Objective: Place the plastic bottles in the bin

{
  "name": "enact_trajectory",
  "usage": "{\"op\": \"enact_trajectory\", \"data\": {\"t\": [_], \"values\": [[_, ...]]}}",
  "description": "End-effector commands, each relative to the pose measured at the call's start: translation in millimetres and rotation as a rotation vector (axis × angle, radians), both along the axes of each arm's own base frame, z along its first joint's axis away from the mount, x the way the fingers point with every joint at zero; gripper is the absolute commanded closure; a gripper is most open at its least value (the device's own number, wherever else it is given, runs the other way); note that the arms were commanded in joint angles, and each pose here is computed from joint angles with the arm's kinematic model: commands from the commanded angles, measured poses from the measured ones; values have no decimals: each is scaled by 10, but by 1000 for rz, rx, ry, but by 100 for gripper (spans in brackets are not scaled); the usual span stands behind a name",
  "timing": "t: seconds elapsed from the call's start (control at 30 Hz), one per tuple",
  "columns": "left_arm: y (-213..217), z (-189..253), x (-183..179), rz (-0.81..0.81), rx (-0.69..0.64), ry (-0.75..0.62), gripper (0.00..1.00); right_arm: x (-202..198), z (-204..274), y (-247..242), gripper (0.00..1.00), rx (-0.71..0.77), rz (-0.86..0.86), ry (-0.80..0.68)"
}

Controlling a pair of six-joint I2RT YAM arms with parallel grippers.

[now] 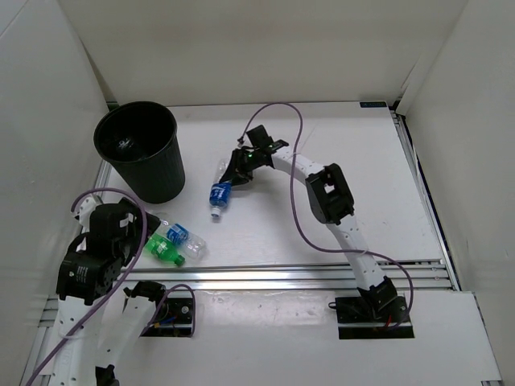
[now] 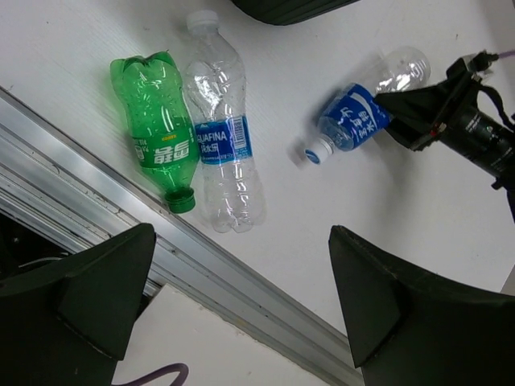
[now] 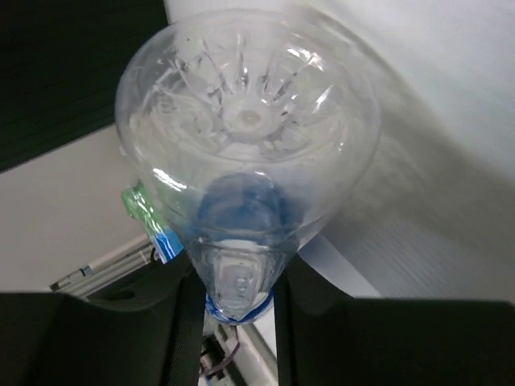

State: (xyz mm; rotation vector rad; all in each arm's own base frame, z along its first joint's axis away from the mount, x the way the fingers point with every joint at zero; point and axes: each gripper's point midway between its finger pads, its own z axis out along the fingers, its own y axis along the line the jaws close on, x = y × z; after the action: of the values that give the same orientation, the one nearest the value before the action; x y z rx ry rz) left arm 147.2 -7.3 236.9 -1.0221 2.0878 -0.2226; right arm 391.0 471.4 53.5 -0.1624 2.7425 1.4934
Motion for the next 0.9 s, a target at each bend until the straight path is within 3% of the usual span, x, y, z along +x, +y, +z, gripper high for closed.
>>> {"op": "enact_trajectory", "data": {"t": [0.0,0.03,0.2,0.3,0.37,0.4,0.53,0.7,0.87], "values": [[26,11,-188,-4,1,23,0,181,654,-431,74,57,-53,-45],[25,42,-187,-4,-1,14,0,133,1180,-477,75,105,-53,-142],[34,76,-200,36,-34,-17,0,187,2838,-684,75,250,-171,-471],[31,59,-207,50,-49,-21,0,212,3930,-491,68,394,-298,-775],[27,74,-189,50,-51,-30,0,17,4486,-315,66,504,-327,-936],[27,74,-189,50,-51,-30,0,-54,4575,-117,61,529,-308,-1047],[-57,201,-131,-14,-47,-6,0,-114,4742,143,61,545,-319,-1254],[-272,358,2,-144,-70,39,0,-166,4693,434,64,505,-337,-1445],[-427,219,135,-242,-73,160,0,-156,4564,716,65,502,-410,-1591]]}}
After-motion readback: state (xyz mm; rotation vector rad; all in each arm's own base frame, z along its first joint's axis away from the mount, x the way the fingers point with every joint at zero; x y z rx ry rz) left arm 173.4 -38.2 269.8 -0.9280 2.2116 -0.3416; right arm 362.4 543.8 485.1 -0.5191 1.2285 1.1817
